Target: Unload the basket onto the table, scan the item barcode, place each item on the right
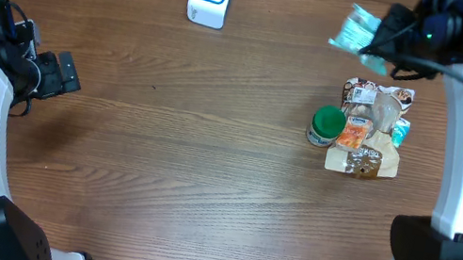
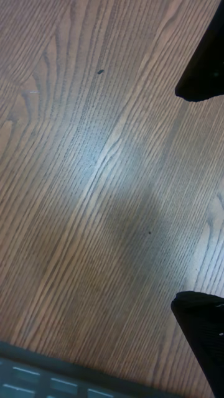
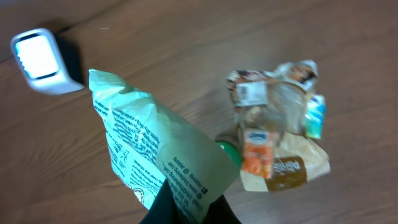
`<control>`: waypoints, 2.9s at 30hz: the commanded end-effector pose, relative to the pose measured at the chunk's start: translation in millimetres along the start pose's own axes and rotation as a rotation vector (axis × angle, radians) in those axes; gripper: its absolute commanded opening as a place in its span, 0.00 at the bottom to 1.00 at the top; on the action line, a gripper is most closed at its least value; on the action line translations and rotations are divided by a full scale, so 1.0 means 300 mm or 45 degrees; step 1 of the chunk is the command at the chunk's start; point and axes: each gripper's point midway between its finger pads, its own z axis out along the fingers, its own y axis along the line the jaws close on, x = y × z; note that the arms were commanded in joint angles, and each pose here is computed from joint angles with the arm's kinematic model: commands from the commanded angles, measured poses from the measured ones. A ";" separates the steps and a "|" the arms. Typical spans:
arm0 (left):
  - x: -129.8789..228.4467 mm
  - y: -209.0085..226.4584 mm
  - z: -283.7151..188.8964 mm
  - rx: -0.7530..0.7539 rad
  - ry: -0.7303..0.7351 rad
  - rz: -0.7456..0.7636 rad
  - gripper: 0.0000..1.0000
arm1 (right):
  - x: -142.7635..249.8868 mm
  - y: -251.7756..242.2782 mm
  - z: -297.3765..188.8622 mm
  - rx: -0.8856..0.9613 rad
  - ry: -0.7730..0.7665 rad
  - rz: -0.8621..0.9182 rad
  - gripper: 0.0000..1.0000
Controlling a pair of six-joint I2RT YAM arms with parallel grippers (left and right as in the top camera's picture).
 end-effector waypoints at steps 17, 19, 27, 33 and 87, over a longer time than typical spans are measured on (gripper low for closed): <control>-0.017 0.004 -0.012 -0.004 -0.020 0.030 1.00 | 0.105 -0.421 0.480 0.237 0.261 0.453 0.04; -0.017 0.004 -0.012 -0.004 -0.020 0.030 1.00 | 0.131 -0.431 0.509 0.246 0.280 0.454 0.14; -0.017 0.004 -0.012 -0.004 -0.020 0.030 1.00 | 0.175 -0.448 0.507 0.271 0.319 0.448 0.38; -0.017 0.004 -0.012 -0.003 -0.020 0.030 1.00 | 0.090 -0.404 0.292 0.183 0.146 0.329 0.55; -0.017 0.004 -0.012 -0.004 -0.020 0.030 1.00 | 0.383 -0.319 -0.228 -0.139 -0.682 -0.044 1.00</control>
